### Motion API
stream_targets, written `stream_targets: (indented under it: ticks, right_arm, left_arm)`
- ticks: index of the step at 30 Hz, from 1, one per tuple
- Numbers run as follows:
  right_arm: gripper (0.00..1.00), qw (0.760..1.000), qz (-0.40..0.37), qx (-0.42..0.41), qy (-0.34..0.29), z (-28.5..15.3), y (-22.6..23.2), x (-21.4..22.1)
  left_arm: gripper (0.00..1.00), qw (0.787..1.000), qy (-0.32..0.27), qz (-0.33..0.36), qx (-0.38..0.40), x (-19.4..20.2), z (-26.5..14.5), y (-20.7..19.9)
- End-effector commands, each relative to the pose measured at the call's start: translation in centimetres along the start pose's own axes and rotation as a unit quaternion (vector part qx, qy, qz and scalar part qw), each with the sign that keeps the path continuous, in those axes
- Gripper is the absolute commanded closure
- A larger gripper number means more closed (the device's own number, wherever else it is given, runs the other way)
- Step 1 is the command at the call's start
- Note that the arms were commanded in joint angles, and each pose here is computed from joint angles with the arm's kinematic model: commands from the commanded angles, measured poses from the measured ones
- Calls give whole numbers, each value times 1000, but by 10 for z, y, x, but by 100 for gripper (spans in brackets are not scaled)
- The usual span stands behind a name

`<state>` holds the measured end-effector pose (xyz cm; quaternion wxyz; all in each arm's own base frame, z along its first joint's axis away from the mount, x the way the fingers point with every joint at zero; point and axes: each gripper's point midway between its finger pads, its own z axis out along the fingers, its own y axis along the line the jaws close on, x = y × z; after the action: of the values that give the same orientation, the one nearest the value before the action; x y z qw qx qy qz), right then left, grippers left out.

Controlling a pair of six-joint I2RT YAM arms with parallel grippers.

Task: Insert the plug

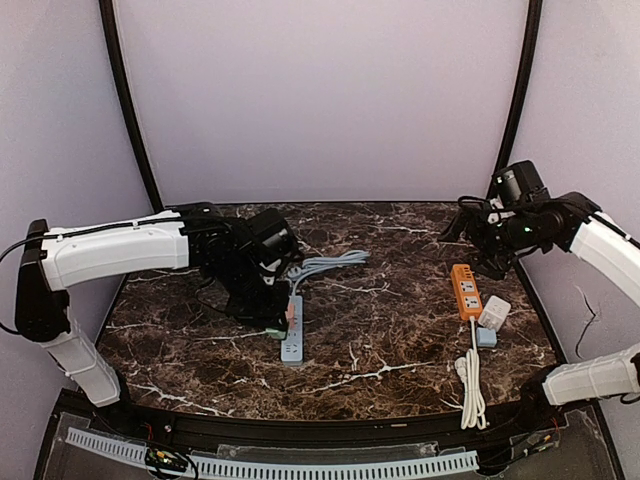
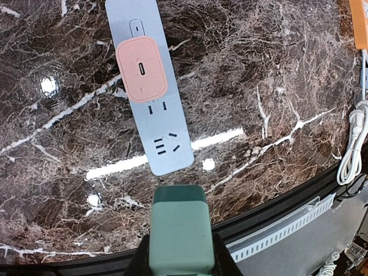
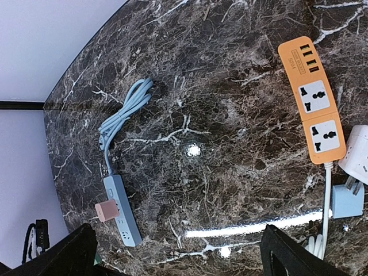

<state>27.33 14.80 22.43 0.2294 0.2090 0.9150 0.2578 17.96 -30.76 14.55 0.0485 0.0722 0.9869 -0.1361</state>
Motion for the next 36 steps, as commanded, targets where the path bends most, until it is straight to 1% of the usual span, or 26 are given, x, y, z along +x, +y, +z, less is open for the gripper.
stream_targets:
  ticks: [1,3,10,14,20,36]
  right_arm:
    - [1,1000,-6,13,2,2,-10,3]
    - [1,1000,-4,12,4,2,-10,4]
    - [1,1000,2,4,2,2,-5,2]
    - [1,1000,5,4,5,3,-5,3]
    - [1,1000,7,3,2,0,-8,4]
    - [1,1000,6,7,1,0,-13,7]
  left_arm:
    - [99,1000,7,1,-23,4,3,9]
    - [99,1000,8,4,-21,2,5,7]
    - [99,998,28,11,-54,1,20,11]
    - [99,997,48,3,-65,5,31,13]
    - [99,995,62,-5,-78,8,37,17]
    - [99,994,71,-23,-76,8,47,12]
